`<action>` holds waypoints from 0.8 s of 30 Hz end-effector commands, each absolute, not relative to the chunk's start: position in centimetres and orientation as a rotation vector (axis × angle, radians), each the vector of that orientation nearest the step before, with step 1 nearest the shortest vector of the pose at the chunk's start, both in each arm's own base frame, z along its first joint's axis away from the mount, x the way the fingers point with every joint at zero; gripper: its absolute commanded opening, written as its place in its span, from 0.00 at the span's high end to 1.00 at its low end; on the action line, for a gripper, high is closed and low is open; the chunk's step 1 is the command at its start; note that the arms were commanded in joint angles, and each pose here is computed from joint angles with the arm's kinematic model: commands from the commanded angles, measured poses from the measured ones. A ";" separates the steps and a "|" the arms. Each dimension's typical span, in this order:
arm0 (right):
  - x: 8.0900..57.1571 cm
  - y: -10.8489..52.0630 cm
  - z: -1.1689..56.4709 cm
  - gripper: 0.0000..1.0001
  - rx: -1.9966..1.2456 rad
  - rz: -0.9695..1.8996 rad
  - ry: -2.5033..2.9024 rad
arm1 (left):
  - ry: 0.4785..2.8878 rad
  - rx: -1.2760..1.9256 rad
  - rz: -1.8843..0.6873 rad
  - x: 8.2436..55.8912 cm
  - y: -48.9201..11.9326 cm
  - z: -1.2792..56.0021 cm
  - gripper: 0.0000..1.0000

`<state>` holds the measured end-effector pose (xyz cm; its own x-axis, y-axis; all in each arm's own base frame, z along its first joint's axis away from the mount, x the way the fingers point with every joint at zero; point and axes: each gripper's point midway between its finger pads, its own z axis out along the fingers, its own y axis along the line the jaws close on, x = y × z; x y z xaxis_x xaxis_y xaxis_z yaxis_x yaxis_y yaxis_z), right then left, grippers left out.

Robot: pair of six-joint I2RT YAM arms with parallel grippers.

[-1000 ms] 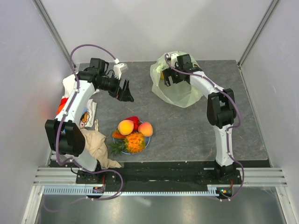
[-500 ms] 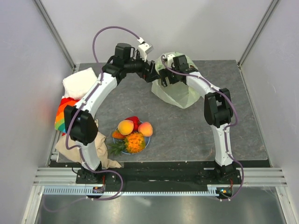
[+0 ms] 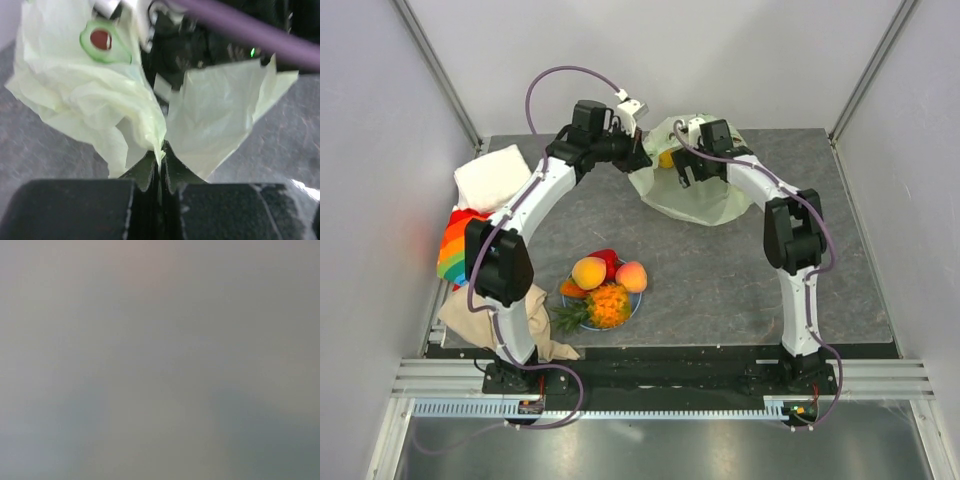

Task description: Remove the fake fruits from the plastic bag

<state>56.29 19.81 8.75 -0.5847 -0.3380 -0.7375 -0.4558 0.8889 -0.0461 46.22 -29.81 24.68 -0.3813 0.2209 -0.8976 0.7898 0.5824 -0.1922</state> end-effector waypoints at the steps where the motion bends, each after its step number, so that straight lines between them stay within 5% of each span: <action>1: 54.1 13.0 12.9 0.02 -0.511 0.034 2.244 | 1.919 0.828 -0.924 41.1 -28.3 27.9 0.98; 9: 47.8 12.2 24.1 0.02 -0.650 0.092 2.052 | 1.809 0.909 -1.006 36.0 -27.0 33.6 0.98; 16: 44.8 23.6 20.7 0.04 -0.972 0.684 1.960 | 2.017 0.897 -0.971 37.0 -26.3 25.5 0.98; 24: 42.6 25.1 15.0 0.14 -1.076 0.780 2.073 | 2.227 0.842 -0.997 35.2 -25.4 20.1 0.98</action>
<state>45.40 24.84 14.99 -0.4513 -0.4342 -0.7796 -0.8112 0.5637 0.1557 35.81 -25.89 20.95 -0.6286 0.2974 -0.7187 0.7405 0.5114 -0.4361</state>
